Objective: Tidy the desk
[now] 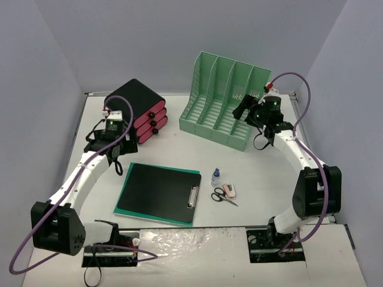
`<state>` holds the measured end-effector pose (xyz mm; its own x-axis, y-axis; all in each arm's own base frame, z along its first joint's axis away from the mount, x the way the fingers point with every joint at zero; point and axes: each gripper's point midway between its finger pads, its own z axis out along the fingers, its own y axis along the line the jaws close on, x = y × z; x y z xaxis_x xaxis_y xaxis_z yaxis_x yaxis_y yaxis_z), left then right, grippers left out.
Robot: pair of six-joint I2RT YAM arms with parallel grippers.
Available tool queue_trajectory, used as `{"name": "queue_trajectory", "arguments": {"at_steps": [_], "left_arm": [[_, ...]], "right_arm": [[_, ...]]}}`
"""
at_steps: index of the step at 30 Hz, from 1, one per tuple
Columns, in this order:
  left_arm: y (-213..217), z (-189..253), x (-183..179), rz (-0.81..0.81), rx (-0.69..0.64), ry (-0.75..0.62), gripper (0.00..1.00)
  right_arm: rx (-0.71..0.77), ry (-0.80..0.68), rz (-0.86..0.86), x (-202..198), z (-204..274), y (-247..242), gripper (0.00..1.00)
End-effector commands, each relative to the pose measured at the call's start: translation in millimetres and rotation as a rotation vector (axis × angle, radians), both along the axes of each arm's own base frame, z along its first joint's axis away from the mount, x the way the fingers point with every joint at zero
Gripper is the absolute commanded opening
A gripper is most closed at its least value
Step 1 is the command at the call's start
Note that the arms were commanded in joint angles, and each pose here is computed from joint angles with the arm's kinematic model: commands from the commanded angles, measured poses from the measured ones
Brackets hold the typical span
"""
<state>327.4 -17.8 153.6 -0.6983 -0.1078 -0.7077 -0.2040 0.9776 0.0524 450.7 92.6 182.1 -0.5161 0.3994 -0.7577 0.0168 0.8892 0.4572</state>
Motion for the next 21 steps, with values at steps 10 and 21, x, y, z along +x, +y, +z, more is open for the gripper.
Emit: {"name": "queue_trajectory", "arguments": {"at_steps": [10, 21], "left_arm": [[3.7, 29.7, 1.3, 0.009, 0.009, -0.088, 0.97], [2.6, 28.7, 1.7, 0.005, 0.004, -0.092, 0.97]], "right_arm": [[0.003, -0.152, 0.04, 10.1, 54.0, 11.7, 1.0], [0.059, -0.195, 0.072, 11.8, 78.6, 20.6, 1.0]]}}
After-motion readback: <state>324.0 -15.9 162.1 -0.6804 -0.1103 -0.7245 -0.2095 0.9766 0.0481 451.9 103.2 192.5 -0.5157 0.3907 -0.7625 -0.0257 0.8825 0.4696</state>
